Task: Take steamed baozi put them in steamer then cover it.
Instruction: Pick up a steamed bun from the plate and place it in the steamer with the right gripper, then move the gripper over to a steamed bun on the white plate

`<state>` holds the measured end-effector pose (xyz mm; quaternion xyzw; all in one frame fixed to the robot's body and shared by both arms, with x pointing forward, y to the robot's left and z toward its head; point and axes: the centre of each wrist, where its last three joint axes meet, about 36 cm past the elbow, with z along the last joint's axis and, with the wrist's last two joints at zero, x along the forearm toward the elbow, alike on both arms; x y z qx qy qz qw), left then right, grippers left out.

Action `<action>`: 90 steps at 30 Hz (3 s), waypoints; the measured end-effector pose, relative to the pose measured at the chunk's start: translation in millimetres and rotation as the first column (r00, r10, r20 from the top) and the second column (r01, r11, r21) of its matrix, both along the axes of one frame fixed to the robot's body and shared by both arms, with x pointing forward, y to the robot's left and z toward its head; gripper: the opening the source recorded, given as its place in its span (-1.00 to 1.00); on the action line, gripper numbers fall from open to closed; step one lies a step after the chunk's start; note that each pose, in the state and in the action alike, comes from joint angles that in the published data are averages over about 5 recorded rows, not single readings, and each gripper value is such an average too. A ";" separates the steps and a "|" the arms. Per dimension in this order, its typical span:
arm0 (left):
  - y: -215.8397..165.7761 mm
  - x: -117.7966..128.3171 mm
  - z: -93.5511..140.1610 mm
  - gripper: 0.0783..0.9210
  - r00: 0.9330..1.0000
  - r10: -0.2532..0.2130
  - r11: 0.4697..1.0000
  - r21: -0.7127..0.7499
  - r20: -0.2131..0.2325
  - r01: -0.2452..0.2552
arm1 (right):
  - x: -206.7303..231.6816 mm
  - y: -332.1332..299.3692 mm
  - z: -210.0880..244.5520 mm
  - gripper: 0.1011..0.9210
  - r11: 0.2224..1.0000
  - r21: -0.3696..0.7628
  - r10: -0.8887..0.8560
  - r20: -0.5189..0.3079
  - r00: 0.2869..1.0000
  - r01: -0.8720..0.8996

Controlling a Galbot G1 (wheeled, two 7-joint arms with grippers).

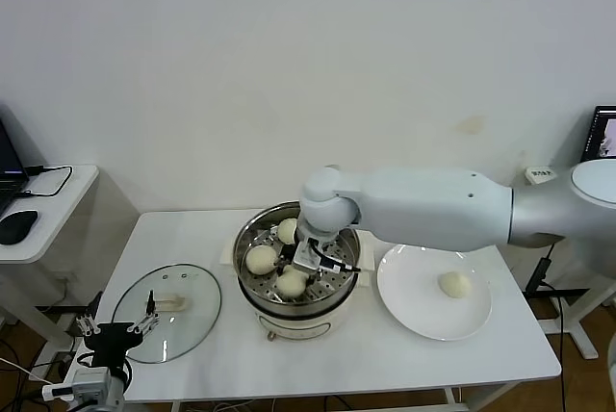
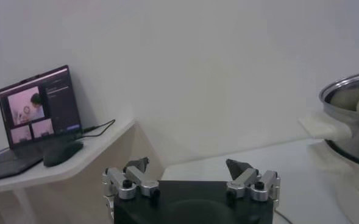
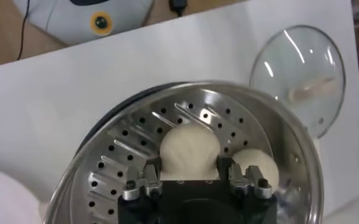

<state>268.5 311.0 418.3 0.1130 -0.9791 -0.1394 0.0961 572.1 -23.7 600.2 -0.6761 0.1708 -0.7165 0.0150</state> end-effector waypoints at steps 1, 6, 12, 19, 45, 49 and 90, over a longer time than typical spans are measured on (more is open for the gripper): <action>-0.1 0.1 0.0 0.77 1.000 0.000 1.000 0.000 0.000 0.000 | -0.2 -0.4 1.2 0.47 1.000 -0.001 0.003 0.001 1.000 -0.003; 0.7 0.9 0.8 0.77 1.000 -0.002 1.000 0.003 0.003 0.002 | 1.2 -5.6 10.1 0.72 1.000 -0.004 0.000 0.010 1.000 0.000; 3.1 2.8 2.7 0.77 1.000 -0.005 1.000 0.012 0.008 0.005 | 13.1 -29.4 32.1 0.76 0.997 0.007 -0.074 0.029 0.997 0.074; 4.4 5.8 2.9 0.77 1.000 -0.015 1.000 0.017 0.008 0.015 | 23.6 -86.2 54.3 0.76 0.961 0.042 -0.275 0.027 0.961 0.274; 7.2 11.6 -3.9 0.77 0.999 -0.041 0.999 0.034 -0.015 0.042 | 15.2 -338.1 -29.1 0.76 0.470 0.029 -0.882 -0.008 0.471 0.882; 8.3 11.5 -4.0 0.77 0.999 -0.038 0.999 0.036 -0.016 0.039 | 16.6 -357.7 -50.7 0.76 0.416 0.013 -0.909 -0.006 0.416 0.909; 9.3 11.5 -7.8 0.77 0.999 -0.030 0.999 0.031 -0.025 0.031 | 30.1 -379.1 -141.5 0.27 0.256 -0.008 -0.966 -0.027 0.256 0.967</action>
